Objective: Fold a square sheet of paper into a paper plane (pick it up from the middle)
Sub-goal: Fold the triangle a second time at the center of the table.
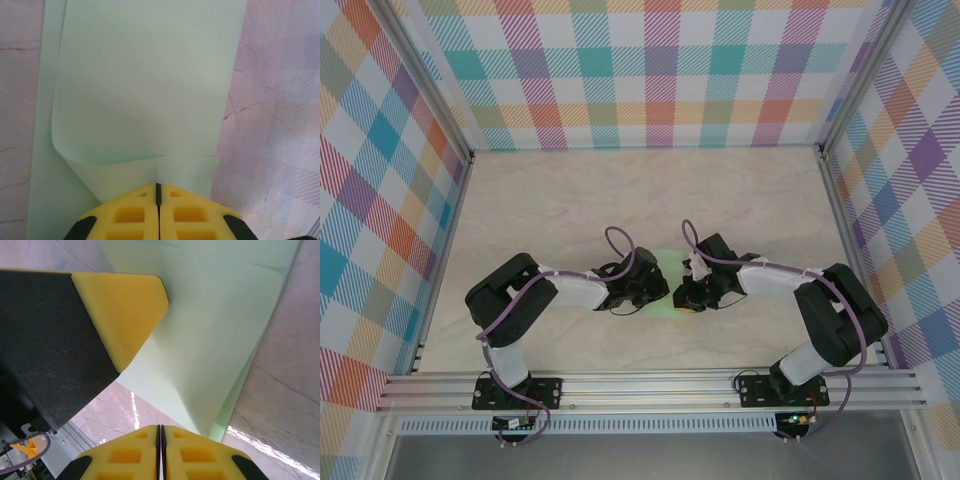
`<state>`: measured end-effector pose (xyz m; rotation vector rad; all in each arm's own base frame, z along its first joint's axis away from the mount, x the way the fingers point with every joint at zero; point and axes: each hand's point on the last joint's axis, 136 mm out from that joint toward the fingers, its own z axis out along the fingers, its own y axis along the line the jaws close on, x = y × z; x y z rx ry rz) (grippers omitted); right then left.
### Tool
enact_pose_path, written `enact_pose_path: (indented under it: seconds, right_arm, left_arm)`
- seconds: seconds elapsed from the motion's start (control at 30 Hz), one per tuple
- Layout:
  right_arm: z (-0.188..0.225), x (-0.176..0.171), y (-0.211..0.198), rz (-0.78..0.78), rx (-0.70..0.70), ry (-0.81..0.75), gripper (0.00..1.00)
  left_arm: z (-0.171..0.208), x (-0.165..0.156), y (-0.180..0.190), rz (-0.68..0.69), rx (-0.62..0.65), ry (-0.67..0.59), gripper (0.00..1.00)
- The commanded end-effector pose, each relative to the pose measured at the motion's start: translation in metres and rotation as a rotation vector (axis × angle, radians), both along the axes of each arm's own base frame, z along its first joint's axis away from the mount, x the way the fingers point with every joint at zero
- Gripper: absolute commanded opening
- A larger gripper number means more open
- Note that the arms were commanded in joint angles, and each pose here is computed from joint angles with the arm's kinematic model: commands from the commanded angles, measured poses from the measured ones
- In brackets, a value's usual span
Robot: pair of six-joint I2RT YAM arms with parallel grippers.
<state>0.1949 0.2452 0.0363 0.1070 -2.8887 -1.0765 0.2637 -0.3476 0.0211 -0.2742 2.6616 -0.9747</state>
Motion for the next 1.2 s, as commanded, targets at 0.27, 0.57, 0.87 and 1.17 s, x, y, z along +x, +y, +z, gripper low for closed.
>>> enact_pose_path:
  seconds: [0.27, 0.57, 0.87, 1.17]
  right_arm:
    - [-0.039, -0.015, -0.017, 0.024, -0.172, 0.065, 0.12]
    - [-0.044, -0.033, -0.031, 0.009, -0.185, 0.081, 0.13]
    - [-0.034, -0.036, -0.038, -0.015, -0.199, 0.066, 0.14]
    - [-0.009, -0.031, -0.036, -0.037, -0.134, 0.001, 0.13]
  left_arm:
    - [-0.019, -0.013, 0.008, -0.012, 0.076, 0.044, 0.06]
    - [-0.026, -0.015, 0.014, -0.005, 0.106, 0.054, 0.06]
    - [-0.03, -0.015, 0.016, -0.004, 0.123, 0.059, 0.05]
    - [-0.028, -0.016, 0.014, -0.009, 0.11, 0.058, 0.05]
